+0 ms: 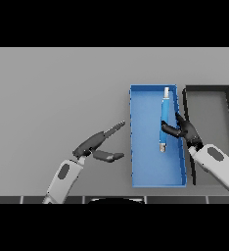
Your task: Pick up the blue pipe and place it into the blue bin.
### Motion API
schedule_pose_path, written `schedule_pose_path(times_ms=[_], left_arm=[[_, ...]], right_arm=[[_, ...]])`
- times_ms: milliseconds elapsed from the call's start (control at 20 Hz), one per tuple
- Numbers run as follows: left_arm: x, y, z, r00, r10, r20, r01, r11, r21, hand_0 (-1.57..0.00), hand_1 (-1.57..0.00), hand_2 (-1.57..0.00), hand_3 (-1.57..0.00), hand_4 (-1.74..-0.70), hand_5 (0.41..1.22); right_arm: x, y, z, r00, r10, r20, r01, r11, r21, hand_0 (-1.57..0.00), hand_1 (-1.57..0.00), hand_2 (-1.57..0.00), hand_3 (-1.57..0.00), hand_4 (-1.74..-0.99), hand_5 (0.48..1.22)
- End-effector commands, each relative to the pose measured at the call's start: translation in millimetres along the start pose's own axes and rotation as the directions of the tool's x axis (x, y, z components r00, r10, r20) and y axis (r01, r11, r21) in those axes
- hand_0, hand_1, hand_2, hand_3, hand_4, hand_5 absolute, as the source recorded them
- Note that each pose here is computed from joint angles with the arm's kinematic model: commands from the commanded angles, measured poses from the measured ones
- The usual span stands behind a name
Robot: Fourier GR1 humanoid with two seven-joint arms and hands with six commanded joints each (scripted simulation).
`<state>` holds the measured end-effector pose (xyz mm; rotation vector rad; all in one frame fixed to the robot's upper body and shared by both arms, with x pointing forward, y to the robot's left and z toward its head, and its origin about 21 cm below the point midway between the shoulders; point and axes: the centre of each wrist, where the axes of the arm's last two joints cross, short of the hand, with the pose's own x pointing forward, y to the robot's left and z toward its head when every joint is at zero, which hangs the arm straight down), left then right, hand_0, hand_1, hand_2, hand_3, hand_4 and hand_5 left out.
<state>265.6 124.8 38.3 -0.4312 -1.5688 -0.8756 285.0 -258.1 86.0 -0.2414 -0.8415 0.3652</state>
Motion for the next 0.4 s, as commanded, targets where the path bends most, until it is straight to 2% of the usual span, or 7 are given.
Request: schedule_pose_path(times_ms=[0, 200, 350], left_arm=[[-1.0, -3.7, 0.1, 1.000, 0.007, 0.002, -0.007, 1.000, -0.004, 0.00, 0.00, 0.00, 0.00, -0.93, 0.497], [2.7, -0.9, -2.6, 1.000, -0.005, -0.011, 0.005, 1.000, 0.007, 0.00, 0.00, 0.00, 0.00, -0.93, 0.496], [3.0, 4.0, -8.1, 1.000, -0.008, -0.020, 0.009, 1.000, 0.006, 0.00, 0.00, 0.00, 0.00, -0.93, 0.495]], right_arm=[[-0.9, 0.7, 2.6, 1.000, 0.008, 0.002, -0.008, 1.000, 0.006, -0.04, -0.04, -0.03, -0.01, -1.110, 0.736], [0.7, 4.3, 5.8, 0.998, 0.054, 0.014, -0.054, 0.998, 0.027, -0.02, -0.02, -0.02, 0.00, -1.084, 0.713], [2.5, 7.7, 3.8, 0.998, 0.055, 0.029, -0.056, 0.998, 0.035, -0.02, -0.02, -0.02, 0.00, -1.084, 0.714]])
